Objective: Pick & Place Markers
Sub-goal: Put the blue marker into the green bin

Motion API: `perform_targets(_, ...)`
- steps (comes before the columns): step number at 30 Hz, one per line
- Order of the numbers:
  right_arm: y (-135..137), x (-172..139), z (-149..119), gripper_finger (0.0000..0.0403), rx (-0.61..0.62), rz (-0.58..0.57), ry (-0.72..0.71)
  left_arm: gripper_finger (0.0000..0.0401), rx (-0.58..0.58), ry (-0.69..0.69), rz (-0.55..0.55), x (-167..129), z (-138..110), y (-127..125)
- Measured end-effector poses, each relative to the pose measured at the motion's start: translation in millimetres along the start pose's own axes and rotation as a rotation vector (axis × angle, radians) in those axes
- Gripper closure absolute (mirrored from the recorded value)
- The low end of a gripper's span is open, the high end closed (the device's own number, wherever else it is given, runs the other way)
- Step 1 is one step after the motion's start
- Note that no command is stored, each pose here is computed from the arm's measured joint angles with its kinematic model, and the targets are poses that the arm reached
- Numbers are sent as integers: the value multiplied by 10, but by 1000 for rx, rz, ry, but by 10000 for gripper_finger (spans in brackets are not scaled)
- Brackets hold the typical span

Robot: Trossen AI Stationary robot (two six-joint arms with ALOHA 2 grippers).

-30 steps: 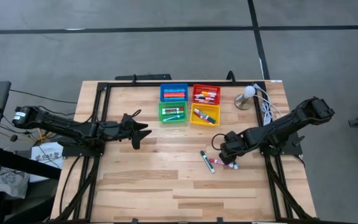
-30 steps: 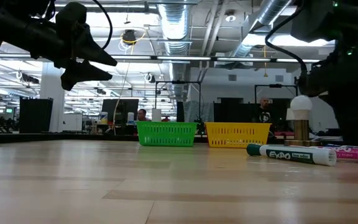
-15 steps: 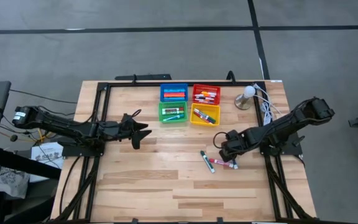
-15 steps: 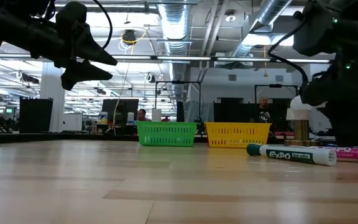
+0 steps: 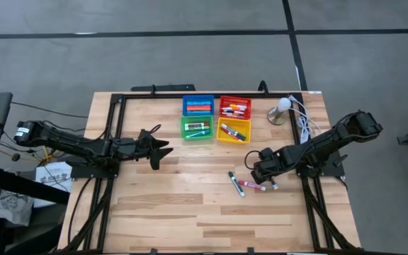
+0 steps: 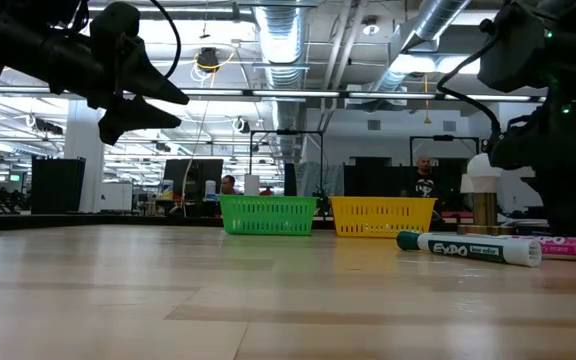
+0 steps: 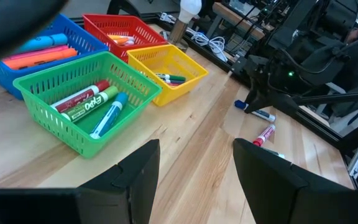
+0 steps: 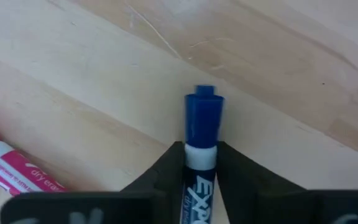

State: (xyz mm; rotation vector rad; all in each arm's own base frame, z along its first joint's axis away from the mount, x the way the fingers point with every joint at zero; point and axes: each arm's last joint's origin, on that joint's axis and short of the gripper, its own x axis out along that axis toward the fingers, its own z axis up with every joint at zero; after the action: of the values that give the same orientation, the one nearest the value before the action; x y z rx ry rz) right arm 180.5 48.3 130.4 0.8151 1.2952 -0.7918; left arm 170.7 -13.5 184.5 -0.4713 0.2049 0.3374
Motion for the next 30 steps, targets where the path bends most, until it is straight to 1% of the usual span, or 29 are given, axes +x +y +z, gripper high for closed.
perform_targets(3,-2,-1,1,346,-1,-3,-3,197,0,0,0,0,1,0)
perform_targets(5,-1,-2,1,353,-2,-3,-5,197,0,0,0,0,1,-1)
perform_targets(13,37,-34,16,342,-2,11,-16,197,-4,-8,-5,0,8,-5)
perform_targets(16,112,-80,48,347,-2,56,-47,197,-6,-11,-7,0,12,-7)
perform_targets(18,131,-94,53,349,-9,64,-48,197,-6,-12,-7,0,12,-8)
perform_targets(21,237,-177,89,349,-7,122,-75,197,-10,-13,-8,0,14,-9)
perform_targets(23,289,-233,110,349,-24,140,-95,197,-14,-18,-11,0,19,-12)
perform_targets(30,526,-541,295,350,-72,241,-220,197,-40,-68,-43,-3,71,-43)
